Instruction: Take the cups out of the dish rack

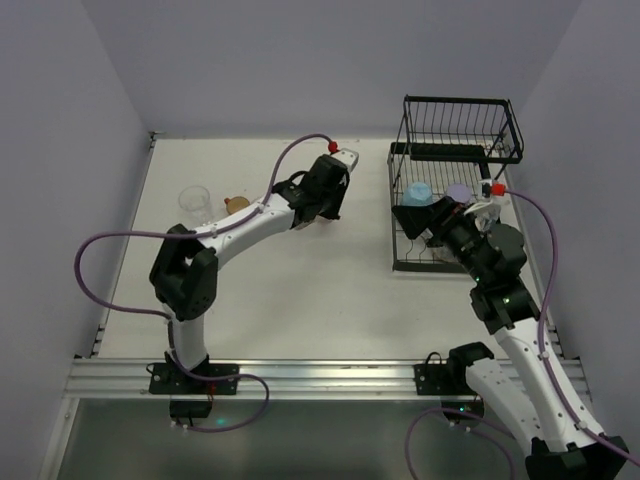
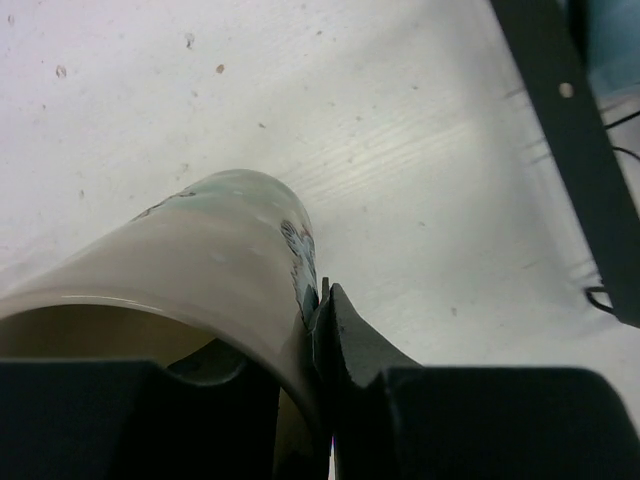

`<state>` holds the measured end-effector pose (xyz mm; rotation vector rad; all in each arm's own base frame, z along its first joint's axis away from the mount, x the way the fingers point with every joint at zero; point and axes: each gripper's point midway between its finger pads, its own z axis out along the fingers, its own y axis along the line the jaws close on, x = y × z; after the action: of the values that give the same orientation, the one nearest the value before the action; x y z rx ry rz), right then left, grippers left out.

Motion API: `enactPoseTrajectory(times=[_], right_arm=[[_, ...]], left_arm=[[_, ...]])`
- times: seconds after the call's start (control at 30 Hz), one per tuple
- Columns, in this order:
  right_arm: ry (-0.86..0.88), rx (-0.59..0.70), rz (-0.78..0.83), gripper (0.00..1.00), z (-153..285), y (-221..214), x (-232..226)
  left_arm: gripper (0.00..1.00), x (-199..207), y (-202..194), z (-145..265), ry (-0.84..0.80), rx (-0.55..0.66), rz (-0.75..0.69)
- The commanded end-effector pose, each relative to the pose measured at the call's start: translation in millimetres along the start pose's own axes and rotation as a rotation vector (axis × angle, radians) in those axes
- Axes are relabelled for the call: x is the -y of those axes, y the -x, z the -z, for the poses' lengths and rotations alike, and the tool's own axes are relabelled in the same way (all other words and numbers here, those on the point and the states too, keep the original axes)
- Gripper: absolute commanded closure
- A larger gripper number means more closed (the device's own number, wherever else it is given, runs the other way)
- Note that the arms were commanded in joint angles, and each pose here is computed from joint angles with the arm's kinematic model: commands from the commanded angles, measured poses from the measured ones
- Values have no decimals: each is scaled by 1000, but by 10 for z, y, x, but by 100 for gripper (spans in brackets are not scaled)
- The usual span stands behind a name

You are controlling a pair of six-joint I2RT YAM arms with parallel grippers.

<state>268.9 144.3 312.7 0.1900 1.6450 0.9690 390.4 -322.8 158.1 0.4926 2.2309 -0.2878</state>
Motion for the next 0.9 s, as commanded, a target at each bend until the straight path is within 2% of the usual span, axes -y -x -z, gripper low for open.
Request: enactPoseTrajectory(times=[0.0, 0.13, 0.5, 0.6, 0.7, 0.73, 0.77, 0.8, 0.87], right_arm=[[-99, 10, 86, 1, 70, -25, 239], [-120, -5, 103, 1, 102, -107, 331], [-181, -9, 142, 1, 143, -121, 463], [-209, -1, 156, 1, 179, -102, 506], [-239, 5, 167, 1, 204, -78, 554], [-251, 7, 177, 1, 209, -67, 571], [-279, -1, 180, 1, 211, -67, 621], [-306, 5, 200, 1, 218, -31, 660], [-366, 3, 218, 1, 243, 17, 738]], left_arm=[[100, -284, 587, 90, 89, 115, -20], [100, -522, 423, -238, 114, 23, -13], [99, -766, 108, -509, 135, -126, -14], [91, -778, 87, -513, 127, -137, -10], [78, -777, 78, -508, 123, -147, -11], [69, -769, 80, -506, 122, -151, -12], [64, -769, 79, -498, 123, -153, -11], [54, -766, 123, -459, 121, -141, -8], [46, -771, 171, -415, 124, -123, -5]])
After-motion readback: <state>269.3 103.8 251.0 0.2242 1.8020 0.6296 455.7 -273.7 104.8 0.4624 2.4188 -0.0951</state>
